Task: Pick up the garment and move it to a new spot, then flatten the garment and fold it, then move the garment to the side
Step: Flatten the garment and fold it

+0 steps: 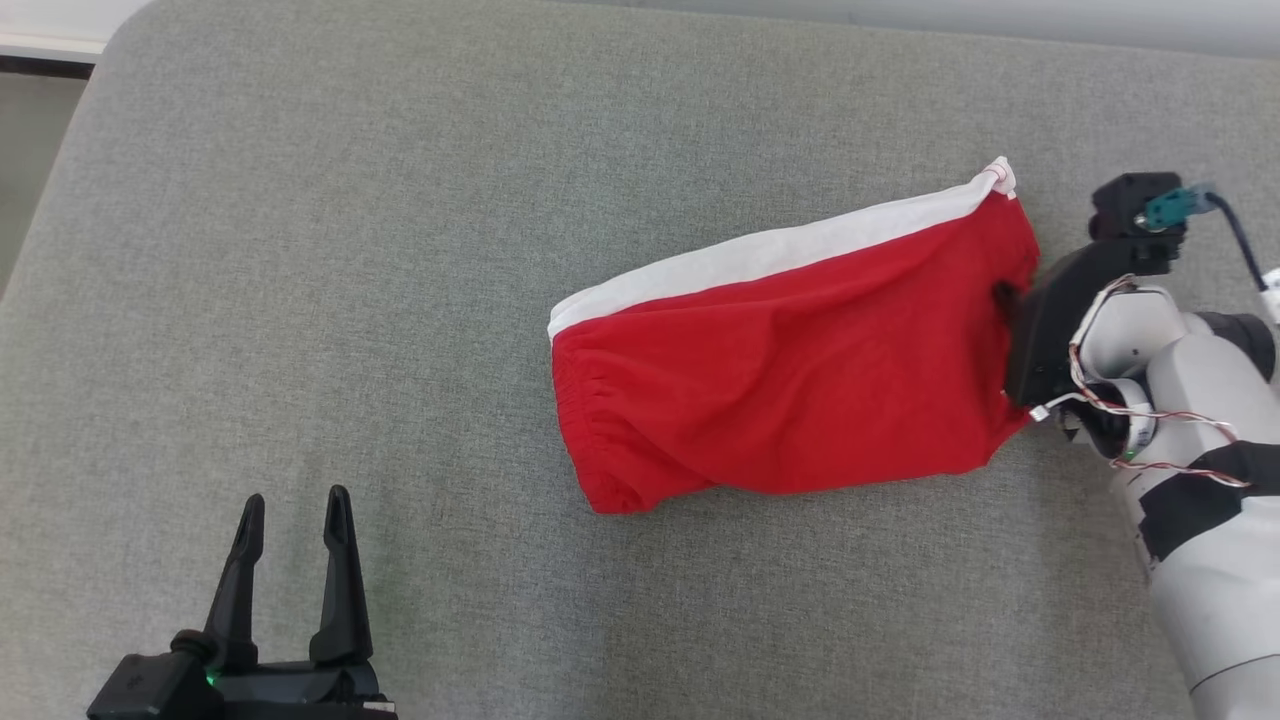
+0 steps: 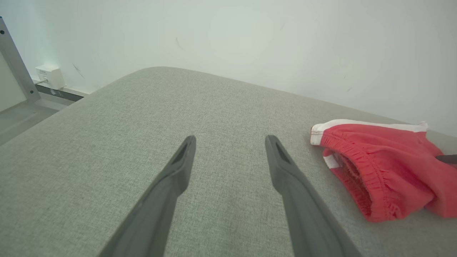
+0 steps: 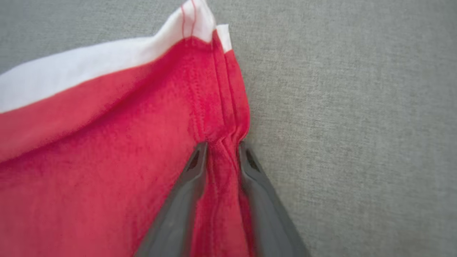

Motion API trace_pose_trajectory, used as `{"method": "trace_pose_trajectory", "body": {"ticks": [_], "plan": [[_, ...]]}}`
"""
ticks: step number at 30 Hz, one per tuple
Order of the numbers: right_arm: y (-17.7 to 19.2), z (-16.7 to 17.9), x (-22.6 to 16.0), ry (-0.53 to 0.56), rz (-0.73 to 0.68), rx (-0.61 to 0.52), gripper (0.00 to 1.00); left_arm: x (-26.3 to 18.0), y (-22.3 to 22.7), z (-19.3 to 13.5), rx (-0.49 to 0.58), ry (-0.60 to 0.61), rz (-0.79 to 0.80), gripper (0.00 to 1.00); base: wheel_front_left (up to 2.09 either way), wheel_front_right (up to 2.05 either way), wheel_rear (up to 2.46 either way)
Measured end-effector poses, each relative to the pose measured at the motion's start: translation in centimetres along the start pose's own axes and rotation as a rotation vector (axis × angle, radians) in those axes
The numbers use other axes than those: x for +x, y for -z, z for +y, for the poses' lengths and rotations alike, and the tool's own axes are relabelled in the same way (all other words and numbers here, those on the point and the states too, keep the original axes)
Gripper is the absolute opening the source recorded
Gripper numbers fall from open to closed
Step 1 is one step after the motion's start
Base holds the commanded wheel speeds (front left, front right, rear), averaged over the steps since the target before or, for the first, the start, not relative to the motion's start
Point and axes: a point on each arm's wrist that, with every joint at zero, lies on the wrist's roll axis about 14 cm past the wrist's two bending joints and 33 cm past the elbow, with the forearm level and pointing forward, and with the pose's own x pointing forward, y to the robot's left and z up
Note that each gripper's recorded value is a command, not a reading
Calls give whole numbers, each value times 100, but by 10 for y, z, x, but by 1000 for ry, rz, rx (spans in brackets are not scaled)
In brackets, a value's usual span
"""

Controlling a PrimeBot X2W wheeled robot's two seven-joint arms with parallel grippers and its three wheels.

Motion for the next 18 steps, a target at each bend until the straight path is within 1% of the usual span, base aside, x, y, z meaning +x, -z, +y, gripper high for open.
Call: {"method": "trace_pose_trajectory", "body": {"ticks": [3,9,12,18], "plan": [[1,6,0,-16,2,-6,0,1,0,-1,0,4,1,100,0,0,0],[-1,-1,-8,-3,-49,-2,0,1,1,-4,-5,12,3,100,0,0,0],[0,-12,-17,21,-68,1,0,1,-1,-8,-7,25,-4,100,0,0,0],[5,-47,-44,99,-98,-7,0,0,-6,-18,-20,57,-22,100,0,0,0]]}}
